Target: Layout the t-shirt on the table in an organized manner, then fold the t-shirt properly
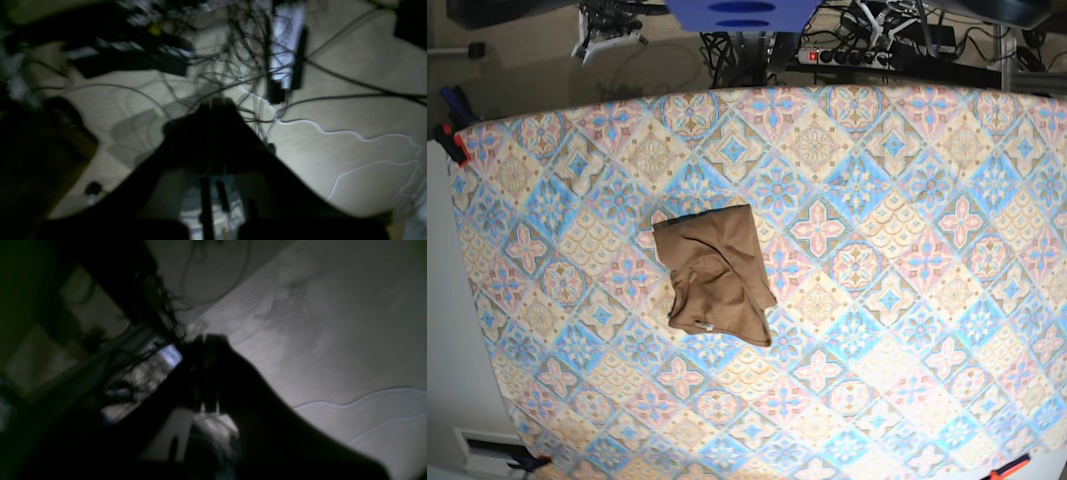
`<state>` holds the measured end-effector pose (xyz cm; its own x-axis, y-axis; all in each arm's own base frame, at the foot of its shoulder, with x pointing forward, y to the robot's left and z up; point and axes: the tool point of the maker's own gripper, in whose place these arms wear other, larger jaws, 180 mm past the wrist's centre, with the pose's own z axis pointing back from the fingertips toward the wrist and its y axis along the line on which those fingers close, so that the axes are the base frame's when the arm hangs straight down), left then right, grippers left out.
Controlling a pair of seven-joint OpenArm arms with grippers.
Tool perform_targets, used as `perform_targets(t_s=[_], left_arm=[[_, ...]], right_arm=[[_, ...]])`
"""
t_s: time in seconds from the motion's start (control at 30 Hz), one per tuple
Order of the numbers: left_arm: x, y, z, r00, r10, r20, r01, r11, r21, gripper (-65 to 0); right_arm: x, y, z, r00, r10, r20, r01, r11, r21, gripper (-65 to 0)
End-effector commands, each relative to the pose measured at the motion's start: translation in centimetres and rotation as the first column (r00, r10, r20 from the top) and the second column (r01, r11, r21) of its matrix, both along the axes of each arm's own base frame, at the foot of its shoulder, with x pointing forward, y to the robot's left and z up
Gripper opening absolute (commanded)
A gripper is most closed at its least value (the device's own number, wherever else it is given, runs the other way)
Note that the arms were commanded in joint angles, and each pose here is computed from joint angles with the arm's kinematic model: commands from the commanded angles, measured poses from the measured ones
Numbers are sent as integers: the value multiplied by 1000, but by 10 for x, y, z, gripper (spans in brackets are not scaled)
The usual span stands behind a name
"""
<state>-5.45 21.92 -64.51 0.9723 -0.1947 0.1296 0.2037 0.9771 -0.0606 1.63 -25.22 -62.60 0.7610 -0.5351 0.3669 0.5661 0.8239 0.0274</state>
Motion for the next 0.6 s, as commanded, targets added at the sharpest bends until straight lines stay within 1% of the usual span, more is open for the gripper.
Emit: perform_targets(t_s=[0.0, 0.03, 0.07, 0.1, 0.17, 0.23, 0.3, 0.33, 0.4, 0.43, 0.5, 0.57], left_arm=[[38, 11, 2, 996, -12, 92, 11, 1000, 9, -650], [62, 15, 3, 990, -31, 136, 29, 999, 17, -650], [80, 15, 3, 986, -49, 161, 47, 999, 19, -650], [88, 15, 3, 986, -64, 156, 62, 998, 23, -650], [90, 17, 0, 992, -87, 96, 83, 996, 42, -650], [94, 19, -3, 993, -109, 41, 106, 992, 61, -650], [80, 20, -7, 990, -137, -44, 141, 984, 106, -650], [75, 23, -8, 985, -151, -82, 162, 976, 143, -650], [84, 41, -6, 977, -189, -102, 209, 943, 260, -650], [91, 46, -4, 971, -213, -110, 237, 924, 300, -650], [95, 38, -5, 959, -250, -134, 281, 903, 326, -650], [95, 31, -6, 948, -277, -156, 314, 893, 322, -650]], right_arm=[[15, -27, 6, 999, -4, 36, 7, 998, -70, -650], [8, -25, 1, 1000, -14, 10, 15, 996, -84, -650], [-2, -22, -5, 999, -19, -28, 16, 994, -106, -650], [-8, -21, -9, 998, -16, -64, 7, 991, -136, -650], [-13, -19, -13, 993, 16, -117, -39, 980, -197, -650], [-15, -6, -17, 984, 69, -164, -105, 970, -219, -650], [-13, 1, -17, 972, 125, -199, -174, 953, -249, -650], [-10, 0, -16, 967, 145, -208, -199, 942, -269, -650], [-7, -7, -13, 958, 170, -230, -237, 921, -310, -650], [-7, -8, -12, 955, 179, -238, -251, 914, -319, -650], [-6, -7, -13, 952, 191, -239, -262, 911, -318, -650], [-6, -7, -13, 952, 190, -241, -262, 911, -318, -650]])
